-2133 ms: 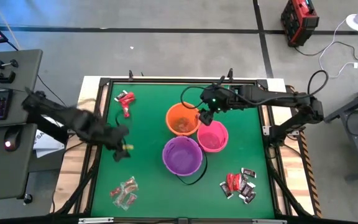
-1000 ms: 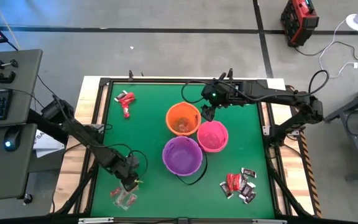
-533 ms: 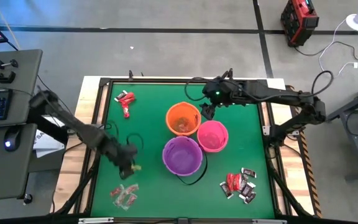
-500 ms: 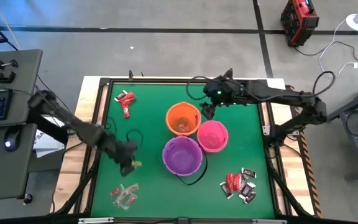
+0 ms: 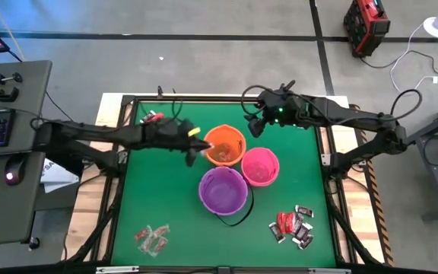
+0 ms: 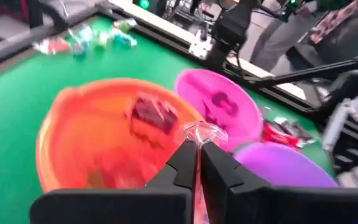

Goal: Sort candy by brand, put in halloween buckets
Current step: Put the orange gummy into the orange bucket

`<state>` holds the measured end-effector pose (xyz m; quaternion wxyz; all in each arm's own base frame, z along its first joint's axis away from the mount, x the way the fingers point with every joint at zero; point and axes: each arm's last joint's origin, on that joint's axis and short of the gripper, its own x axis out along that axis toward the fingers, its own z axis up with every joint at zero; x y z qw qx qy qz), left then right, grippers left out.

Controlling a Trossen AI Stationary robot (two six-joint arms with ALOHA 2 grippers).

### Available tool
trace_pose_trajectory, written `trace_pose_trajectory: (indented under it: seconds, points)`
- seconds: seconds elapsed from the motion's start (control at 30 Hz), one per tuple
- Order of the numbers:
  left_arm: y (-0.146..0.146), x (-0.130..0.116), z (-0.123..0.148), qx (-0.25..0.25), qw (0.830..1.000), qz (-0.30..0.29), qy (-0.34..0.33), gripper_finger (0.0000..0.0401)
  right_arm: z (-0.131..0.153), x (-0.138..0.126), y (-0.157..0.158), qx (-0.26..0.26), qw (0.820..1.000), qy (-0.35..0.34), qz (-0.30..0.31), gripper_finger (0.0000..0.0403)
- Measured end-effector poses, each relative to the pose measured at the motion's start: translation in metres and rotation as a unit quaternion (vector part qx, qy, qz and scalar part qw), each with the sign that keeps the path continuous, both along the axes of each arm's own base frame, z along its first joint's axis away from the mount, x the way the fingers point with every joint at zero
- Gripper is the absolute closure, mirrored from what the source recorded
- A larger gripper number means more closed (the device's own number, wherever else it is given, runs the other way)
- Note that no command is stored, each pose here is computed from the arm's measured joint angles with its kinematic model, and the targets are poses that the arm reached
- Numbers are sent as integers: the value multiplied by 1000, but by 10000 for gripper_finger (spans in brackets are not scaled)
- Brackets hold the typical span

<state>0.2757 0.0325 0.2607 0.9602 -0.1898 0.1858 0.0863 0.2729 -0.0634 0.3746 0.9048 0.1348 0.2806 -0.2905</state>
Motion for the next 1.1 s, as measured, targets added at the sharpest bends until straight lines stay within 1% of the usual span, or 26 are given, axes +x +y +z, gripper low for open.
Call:
trace_pose_trajectory:
  seconds: [0.13, 0.2, 0.3, 0.37, 0.4, 0.53, 0.63, 0.7, 0.77, 0.83, 0.9, 1.0, 1.1]
  points:
    - [10, 28, -5, 43, 999, -7, 11, 379, 0, 0, -1, -1, 1000, -4, -19, 126]
    - [11, 39, -6, 64, 998, -17, 16, 358, 0, -1, -1, -4, 1000, -4, -26, 126]
    - [13, 50, -9, 73, 997, -28, 29, 315, 0, -1, -1, -2, 999, -3, -35, 126]
    - [12, 51, -12, 70, 996, -34, 49, 283, -1, -2, -1, 7, 999, -5, -44, 126]
    - [12, 52, -11, 68, 996, -34, 49, 267, -1, -2, -1, 12, 999, -6, -48, 126]
    - [12, 47, -9, 34, 996, -50, 60, 215, -3, -4, -1, 26, 998, 0, -60, 126]
    - [12, 42, -8, -1, 995, -68, 73, 195, -5, -6, -1, 34, 996, 3, -82, 126]
    - [13, 39, -9, -12, 994, -75, 84, 189, -6, -7, -2, 39, 993, 2, -108, 126]
    - [14, 34, -8, -23, 992, -82, 94, 188, -8, -11, -4, 57, 985, -7, -165, 126]
    - [16, 27, 0, -25, 992, -84, 88, 189, -13, -18, -7, 97, 965, -20, -244, 126]
    - [18, 16, 15, -10, 994, -82, 68, 191, -19, -23, -11, 135, 944, -19, -299, 126]
    - [24, 0, 39, 20, 997, -67, 24, 192, -30, -27, -20, 162, 926, 22, -339, 126]
    - [32, -16, 57, 39, 999, -31, -7, 192, -42, -26, -42, 187, 915, 59, -352, 126]
